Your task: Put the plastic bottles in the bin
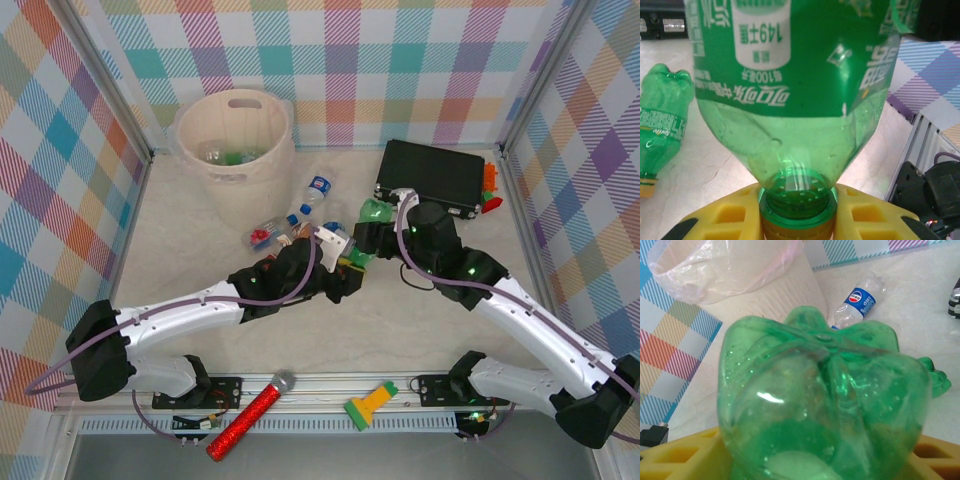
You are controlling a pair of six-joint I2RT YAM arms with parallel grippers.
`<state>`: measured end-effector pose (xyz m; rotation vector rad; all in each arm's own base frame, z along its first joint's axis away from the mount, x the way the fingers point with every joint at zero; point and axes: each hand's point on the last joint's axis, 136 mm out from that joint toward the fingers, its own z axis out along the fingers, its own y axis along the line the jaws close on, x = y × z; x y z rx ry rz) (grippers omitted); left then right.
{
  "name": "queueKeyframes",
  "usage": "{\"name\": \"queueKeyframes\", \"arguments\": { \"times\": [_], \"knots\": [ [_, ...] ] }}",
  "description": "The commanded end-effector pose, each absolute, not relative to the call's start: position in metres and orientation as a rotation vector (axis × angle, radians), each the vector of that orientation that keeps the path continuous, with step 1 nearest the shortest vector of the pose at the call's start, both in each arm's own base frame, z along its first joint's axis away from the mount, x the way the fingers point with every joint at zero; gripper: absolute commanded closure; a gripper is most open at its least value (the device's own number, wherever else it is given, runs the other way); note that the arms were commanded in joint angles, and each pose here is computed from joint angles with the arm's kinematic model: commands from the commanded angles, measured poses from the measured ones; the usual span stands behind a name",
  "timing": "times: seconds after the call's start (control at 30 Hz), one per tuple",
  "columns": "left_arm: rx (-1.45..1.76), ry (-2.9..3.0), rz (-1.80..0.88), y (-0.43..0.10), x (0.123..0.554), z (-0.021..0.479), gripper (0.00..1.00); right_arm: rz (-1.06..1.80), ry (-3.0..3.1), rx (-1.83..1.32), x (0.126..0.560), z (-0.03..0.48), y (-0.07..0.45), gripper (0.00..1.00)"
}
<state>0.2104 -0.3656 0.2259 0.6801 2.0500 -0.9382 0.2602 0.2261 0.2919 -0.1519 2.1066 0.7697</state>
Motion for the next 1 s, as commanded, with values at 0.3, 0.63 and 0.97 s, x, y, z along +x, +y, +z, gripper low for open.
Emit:
{"name": "queueKeyframes", "arguments": {
  "times": [0.3, 0.63, 0.97],
  "knots": [
    [0.620, 2.045, -0.878, -0.353, 0.215, 0.238, 0.95, 0.662, 2.032, -0.029, 0.259, 0.305, 0.191, 0.01],
    [0.583, 2.078, -0.769, -0.340, 0.224, 0.232, 0.96, 0.684, 1.937, -0.029, 0.244, 0.320, 0.171, 0.01],
    [0.502, 2.050, -0.607, -0.306, 0.247, 0.269, 0.98, 0.697, 1.893, -0.065, 0.233, 0.321, 0.164, 0.01]
  ]
}}
